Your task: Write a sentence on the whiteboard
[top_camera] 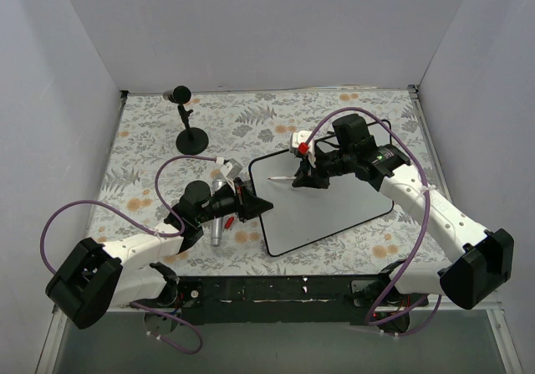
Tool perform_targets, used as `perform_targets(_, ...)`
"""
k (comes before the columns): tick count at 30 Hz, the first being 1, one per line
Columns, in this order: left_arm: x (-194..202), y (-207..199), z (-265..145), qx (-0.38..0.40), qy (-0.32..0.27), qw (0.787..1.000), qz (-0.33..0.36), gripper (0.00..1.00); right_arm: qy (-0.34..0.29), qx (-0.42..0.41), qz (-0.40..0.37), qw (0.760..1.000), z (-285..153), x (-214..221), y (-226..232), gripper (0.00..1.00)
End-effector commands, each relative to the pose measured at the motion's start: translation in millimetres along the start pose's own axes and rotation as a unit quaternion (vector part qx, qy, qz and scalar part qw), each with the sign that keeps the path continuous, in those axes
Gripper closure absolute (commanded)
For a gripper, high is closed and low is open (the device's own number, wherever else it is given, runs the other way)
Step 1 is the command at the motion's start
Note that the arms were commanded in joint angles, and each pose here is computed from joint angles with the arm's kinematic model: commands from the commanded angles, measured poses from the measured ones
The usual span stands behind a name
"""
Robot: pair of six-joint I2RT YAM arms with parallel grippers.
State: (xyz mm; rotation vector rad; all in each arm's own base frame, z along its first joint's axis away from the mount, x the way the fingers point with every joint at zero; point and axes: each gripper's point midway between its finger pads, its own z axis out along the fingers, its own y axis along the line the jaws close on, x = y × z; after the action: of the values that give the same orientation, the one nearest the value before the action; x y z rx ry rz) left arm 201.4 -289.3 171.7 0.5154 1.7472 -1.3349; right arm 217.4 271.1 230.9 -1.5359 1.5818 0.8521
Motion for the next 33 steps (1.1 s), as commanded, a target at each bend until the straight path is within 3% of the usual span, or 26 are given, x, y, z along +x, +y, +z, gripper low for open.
perform_targets(1,-16.7,-2.2,-0.8,-0.004,-0.027,0.999,0.044,1.00,-0.016,-0.002,-0.017,1.000,-3.3,-9.0,3.7,0.99)
perform_targets(33,-15.6,-1.5,-1.4,-0.005,-0.027,0.999,0.046,1.00,-0.022,-0.016,-0.029,0.999,-6.9,-8.3,12.3,0.99)
